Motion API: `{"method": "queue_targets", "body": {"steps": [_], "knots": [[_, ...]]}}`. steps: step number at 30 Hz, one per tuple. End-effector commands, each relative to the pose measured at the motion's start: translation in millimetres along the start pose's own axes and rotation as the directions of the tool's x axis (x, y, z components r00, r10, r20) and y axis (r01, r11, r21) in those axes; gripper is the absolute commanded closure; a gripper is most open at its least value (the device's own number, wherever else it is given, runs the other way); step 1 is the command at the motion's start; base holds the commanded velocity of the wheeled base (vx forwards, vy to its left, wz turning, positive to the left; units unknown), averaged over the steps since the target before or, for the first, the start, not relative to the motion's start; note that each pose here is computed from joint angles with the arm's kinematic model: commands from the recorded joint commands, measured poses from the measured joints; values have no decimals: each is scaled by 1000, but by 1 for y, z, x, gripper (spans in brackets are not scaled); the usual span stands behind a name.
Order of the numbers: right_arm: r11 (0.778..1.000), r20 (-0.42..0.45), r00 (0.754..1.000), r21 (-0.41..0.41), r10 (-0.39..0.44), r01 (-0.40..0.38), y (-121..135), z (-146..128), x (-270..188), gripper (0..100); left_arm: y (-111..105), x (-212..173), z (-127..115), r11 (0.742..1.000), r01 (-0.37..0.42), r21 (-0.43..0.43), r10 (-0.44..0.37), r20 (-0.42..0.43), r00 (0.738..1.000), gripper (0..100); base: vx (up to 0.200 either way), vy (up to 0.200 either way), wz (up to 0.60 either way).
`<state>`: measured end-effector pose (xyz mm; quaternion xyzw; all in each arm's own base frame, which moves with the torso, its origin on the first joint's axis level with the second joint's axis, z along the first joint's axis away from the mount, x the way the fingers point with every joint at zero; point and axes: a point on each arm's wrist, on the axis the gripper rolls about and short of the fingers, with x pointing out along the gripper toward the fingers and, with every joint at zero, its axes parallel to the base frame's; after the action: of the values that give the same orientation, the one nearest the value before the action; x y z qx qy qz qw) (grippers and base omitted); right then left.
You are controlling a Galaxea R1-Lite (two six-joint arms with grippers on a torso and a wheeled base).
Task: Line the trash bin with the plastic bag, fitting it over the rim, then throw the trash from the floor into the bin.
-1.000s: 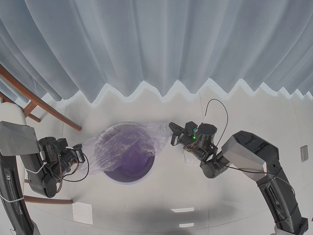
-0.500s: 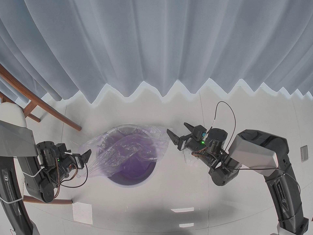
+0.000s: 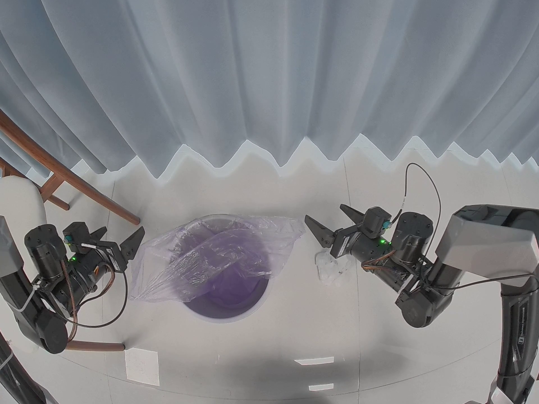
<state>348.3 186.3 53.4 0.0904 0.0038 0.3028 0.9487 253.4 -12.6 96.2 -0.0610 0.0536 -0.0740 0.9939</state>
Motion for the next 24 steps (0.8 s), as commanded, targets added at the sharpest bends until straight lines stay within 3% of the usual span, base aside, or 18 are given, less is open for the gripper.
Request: {"method": "queue_targets", "body": {"steps": [1,6,8,14,18,20,24], "knots": [[1000,56,998,8,24,-25,19,48,-38,0,-25,-28,41,992,125,32,-129,170,977,0,0,0,0],[999,24,999,13,46,-47,33,55,-64,0,-38,-35,71,983,175,59,-185,303,935,0,0,0,0],[998,8,998,15,59,-59,40,59,-73,0,-41,-44,88,979,189,78,-205,374,905,0,0,0,0],[992,-15,993,43,120,-119,63,75,-64,0,-46,-72,115,969,222,106,-246,434,867,0,0,0,0],[992,-77,990,57,115,-111,67,78,-54,0,-49,-99,138,966,243,85,-255,444,859,0,0,0,0],[995,-109,991,77,72,-64,68,87,-36,0,-51,-110,149,964,262,52,-257,448,856,0,0,0,0],[988,-131,990,149,48,-28,77,99,-12,0,-51,-120,151,964,265,22,-251,402,881,0,0,0,0]]}}
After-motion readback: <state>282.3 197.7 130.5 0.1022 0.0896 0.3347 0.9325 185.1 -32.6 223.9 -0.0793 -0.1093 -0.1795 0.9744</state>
